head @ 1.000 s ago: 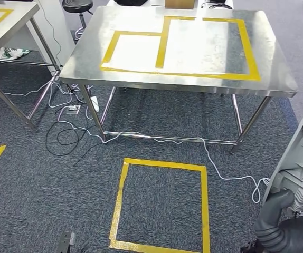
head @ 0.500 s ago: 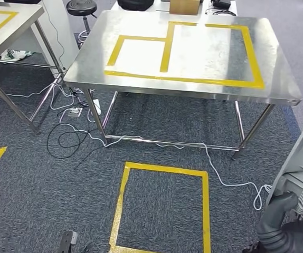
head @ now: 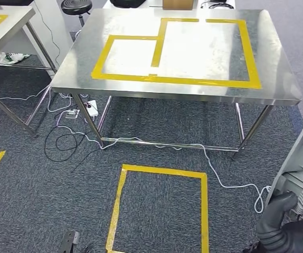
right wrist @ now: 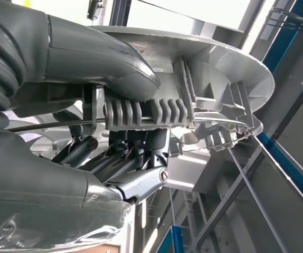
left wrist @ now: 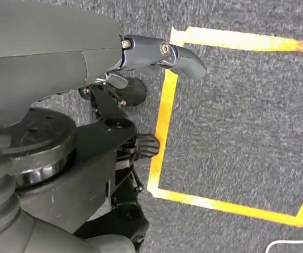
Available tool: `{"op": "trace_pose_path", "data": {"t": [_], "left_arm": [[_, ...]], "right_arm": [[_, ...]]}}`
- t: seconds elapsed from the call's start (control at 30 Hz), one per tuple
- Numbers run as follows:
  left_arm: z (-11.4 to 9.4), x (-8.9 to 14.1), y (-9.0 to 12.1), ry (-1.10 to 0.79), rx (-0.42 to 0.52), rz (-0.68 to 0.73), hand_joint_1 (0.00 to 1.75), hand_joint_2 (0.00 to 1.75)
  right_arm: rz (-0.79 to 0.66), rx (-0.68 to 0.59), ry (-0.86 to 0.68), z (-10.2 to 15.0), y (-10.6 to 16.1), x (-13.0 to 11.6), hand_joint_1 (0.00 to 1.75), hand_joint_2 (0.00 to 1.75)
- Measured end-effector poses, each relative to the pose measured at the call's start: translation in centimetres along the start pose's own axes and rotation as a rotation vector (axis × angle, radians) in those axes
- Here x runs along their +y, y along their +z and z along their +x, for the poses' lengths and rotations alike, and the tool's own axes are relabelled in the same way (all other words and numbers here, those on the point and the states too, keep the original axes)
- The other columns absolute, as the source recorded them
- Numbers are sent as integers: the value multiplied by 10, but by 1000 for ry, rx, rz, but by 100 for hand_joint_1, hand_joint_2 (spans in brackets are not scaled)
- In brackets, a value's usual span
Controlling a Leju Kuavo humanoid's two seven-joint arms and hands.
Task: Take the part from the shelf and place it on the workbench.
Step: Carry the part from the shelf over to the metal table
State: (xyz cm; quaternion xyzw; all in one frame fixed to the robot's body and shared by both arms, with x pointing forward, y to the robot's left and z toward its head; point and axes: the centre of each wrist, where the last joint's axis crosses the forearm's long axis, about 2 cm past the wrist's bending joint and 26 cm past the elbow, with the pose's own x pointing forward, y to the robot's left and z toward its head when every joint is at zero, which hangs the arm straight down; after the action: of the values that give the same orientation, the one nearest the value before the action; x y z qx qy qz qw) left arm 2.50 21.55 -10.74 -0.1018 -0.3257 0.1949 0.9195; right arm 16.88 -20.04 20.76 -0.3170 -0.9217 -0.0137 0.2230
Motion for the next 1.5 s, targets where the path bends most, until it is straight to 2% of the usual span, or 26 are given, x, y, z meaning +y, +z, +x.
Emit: {"op": "trace_pose_path", "data": {"t": [1.5], "left_arm": [[3,-2,-2,5,16,-15,0,175]], "right_arm": [[2,-18,7,1,-2,0,175,175]]}}
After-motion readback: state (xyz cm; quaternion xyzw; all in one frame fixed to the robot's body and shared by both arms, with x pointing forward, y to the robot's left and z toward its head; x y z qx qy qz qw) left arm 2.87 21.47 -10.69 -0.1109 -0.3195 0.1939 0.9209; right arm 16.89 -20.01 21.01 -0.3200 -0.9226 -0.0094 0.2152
